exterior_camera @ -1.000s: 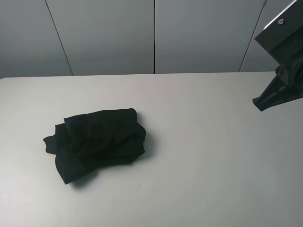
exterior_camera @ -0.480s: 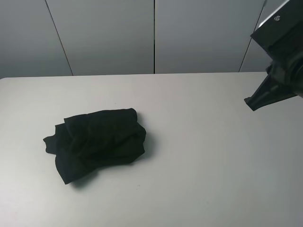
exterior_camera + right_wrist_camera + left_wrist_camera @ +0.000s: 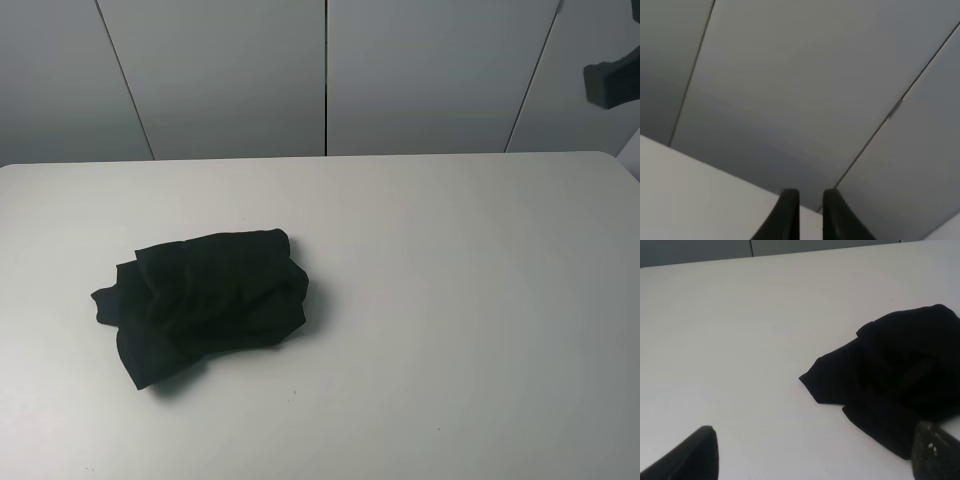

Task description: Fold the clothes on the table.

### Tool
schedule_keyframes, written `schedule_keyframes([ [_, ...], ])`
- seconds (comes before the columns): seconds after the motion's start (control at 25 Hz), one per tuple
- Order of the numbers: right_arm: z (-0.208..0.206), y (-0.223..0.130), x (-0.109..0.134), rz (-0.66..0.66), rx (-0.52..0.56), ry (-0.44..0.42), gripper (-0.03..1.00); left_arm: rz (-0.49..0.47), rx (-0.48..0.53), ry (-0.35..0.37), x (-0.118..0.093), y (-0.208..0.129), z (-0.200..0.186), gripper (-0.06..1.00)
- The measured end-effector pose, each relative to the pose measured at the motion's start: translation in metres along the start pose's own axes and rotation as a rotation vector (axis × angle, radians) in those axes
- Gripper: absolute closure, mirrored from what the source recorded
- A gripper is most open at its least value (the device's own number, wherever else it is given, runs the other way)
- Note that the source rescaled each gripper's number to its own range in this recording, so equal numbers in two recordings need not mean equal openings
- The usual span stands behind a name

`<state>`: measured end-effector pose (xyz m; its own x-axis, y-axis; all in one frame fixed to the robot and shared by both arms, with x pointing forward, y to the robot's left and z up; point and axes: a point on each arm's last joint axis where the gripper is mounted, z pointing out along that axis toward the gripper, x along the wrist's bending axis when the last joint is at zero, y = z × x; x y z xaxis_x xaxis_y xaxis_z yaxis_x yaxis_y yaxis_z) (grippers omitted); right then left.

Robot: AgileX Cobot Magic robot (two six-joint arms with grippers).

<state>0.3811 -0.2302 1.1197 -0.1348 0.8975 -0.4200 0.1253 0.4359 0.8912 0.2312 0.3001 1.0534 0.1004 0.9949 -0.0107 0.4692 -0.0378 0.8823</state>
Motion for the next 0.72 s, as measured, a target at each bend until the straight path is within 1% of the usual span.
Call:
schedule_keyframes([
  [0.16, -0.019, 0.001, -0.018, 0.072, -0.081, 0.001, 0.83, 0.0, 0.0, 0.0, 0.0, 0.0, 0.0, -0.06],
  [0.24, -0.025, -0.005, -0.021, 0.083, -0.11, 0.025, 0.83, 0.0, 0.0, 0.0, 0.0, 0.0, 0.0, -0.06],
  [0.28, -0.028, -0.008, -0.019, 0.083, -0.129, 0.053, 0.83, 0.0, 0.0, 0.0, 0.0, 0.0, 0.0, -0.06],
  [0.4, -0.034, -0.016, -0.004, 0.066, -0.214, 0.211, 0.83, 0.0, 0.0, 0.0, 0.0, 0.0, 0.0, -0.06],
  [0.48, -0.038, -0.018, 0.0, 0.064, -0.251, 0.274, 0.83, 0.0, 0.0, 0.0, 0.0, 0.0, 0.0, -0.06],
  [0.72, -0.056, -0.014, -0.003, 0.096, -0.376, 0.362, 0.83, 0.0, 0.0, 0.0, 0.0, 0.0, 0.0, -0.06],
])
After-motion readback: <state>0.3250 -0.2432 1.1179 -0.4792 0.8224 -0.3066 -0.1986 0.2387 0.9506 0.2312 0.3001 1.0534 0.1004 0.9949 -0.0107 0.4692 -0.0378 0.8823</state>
